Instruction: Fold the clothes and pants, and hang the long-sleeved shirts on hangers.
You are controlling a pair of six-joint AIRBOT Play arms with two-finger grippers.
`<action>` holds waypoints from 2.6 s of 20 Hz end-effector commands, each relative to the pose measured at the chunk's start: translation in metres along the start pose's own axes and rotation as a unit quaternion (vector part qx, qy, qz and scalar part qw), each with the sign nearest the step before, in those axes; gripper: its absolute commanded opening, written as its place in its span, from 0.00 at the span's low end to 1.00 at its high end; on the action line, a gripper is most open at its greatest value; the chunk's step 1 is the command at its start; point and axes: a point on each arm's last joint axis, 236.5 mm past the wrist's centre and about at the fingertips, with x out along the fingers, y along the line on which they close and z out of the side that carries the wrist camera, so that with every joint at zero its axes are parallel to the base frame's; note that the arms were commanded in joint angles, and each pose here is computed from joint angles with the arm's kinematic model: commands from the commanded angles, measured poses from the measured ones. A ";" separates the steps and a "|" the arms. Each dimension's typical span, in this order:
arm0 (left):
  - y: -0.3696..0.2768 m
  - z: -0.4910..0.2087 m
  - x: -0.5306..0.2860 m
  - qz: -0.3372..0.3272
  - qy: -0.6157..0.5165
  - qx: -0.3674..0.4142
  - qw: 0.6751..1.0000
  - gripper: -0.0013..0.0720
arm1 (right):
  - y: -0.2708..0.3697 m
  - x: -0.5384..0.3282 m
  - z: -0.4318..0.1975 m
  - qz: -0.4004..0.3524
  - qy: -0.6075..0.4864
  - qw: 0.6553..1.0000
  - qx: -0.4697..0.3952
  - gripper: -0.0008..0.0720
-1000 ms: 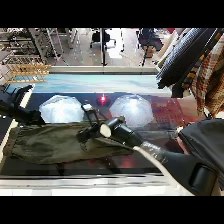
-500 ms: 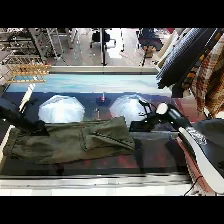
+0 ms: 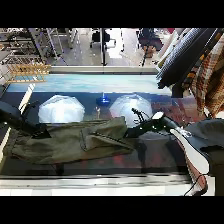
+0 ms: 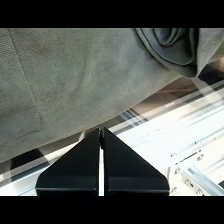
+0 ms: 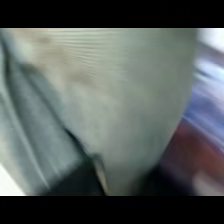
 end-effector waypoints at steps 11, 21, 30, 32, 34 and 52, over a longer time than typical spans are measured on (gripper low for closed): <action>-0.022 0.017 0.072 0.000 -0.028 0.032 0.999 0.04 | -0.008 -0.289 0.026 -0.413 -0.146 0.897 0.059 0.04; 0.004 0.042 0.007 0.072 -0.070 0.045 0.994 0.04 | 0.270 0.005 0.054 -0.144 -0.140 0.968 -0.147 0.04; -0.031 0.027 -0.127 0.085 -0.245 0.047 0.965 0.04 | 0.290 0.067 0.080 -0.148 -0.157 0.946 -0.242 0.66; -0.049 0.029 -0.090 0.046 -0.209 0.061 0.975 0.04 | 0.221 -0.001 0.096 -0.203 -0.138 0.955 -0.166 0.66; -0.057 0.030 -0.041 0.026 -0.164 0.071 0.983 0.04 | 0.154 -0.050 0.089 -0.235 -0.099 0.963 -0.087 0.66; 0.005 -0.007 0.149 0.041 0.071 -0.003 0.997 0.04 | 0.039 0.043 0.044 0.143 0.048 0.981 0.122 0.97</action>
